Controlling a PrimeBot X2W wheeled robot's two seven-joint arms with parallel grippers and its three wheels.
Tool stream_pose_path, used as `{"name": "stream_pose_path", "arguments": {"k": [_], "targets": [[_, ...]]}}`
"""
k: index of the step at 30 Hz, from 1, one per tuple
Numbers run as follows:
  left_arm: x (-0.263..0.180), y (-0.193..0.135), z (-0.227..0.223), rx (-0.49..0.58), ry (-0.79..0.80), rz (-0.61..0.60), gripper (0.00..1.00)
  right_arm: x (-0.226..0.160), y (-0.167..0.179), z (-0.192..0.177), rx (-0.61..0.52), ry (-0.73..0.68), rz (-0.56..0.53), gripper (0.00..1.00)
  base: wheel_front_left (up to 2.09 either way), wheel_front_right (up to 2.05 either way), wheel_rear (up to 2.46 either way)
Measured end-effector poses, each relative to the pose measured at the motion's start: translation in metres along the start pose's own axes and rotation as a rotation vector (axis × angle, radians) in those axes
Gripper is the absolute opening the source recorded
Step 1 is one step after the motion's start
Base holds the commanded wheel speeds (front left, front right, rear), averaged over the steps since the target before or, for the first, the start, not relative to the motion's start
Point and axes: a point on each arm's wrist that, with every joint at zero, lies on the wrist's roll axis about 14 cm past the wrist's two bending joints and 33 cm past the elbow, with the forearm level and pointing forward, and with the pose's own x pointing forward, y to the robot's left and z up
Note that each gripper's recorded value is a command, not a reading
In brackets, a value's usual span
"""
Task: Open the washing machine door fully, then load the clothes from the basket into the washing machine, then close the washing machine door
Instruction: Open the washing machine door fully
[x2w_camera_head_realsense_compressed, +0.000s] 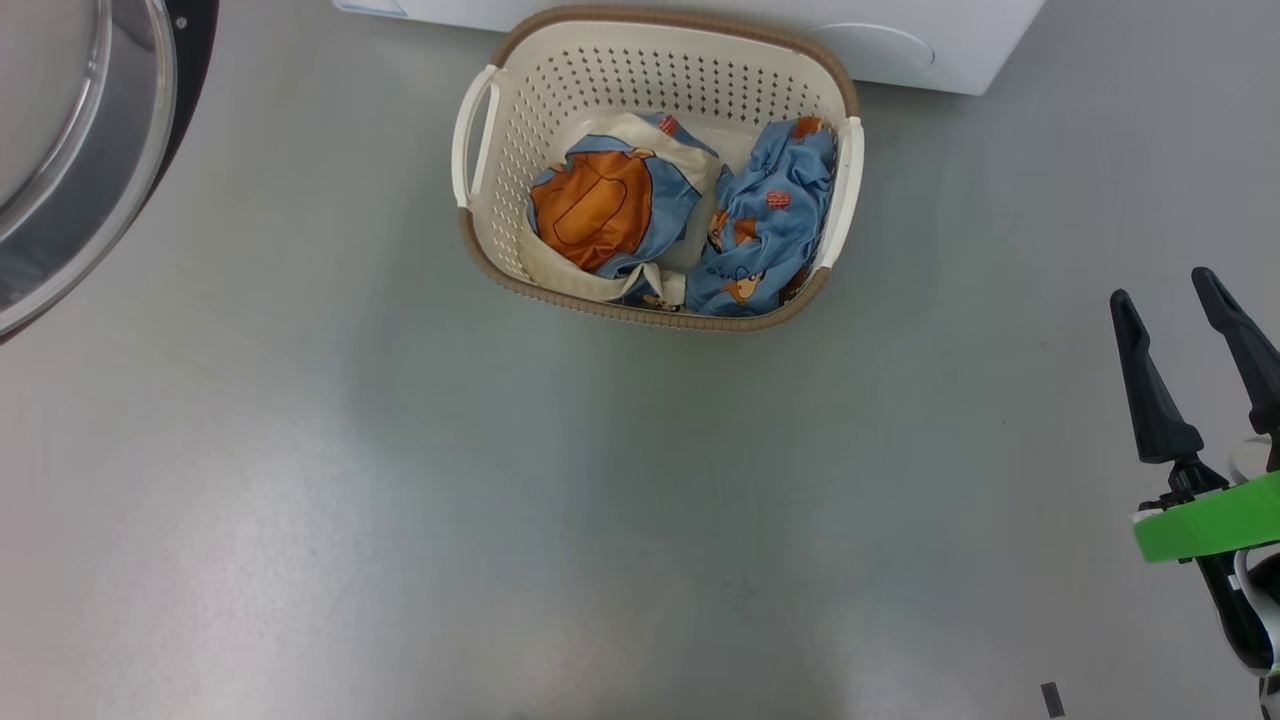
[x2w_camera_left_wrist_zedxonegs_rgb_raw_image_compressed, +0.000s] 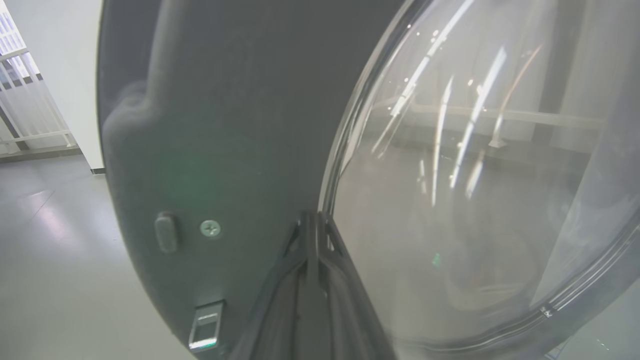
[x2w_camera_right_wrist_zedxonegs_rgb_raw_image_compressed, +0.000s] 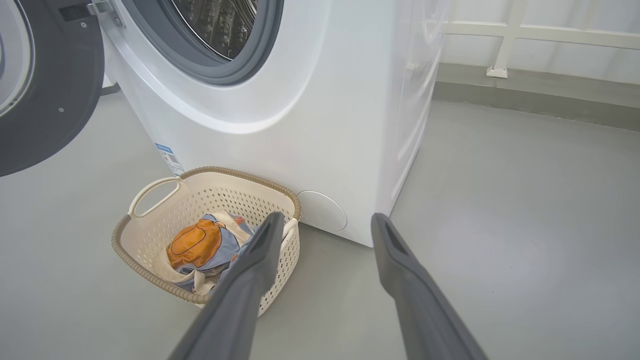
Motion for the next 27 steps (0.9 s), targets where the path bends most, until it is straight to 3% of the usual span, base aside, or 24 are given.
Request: {"name": "stream_pose_path", "arguments": {"k": [13,27], "targets": [[-0.008,-0.002,0.011,-0.031,-0.018,-0.044,0.00,-0.003,0.005,0.018,-0.006,-0.036,-0.002,0.91,0.00,0.00,0.00],[-0.048,0.020,0.026,-0.055,-0.045,-0.098,0.00,-0.031,0.030,0.049,-0.003,-0.080,0.012,0.92,0.00,0.00,0.00]]}}
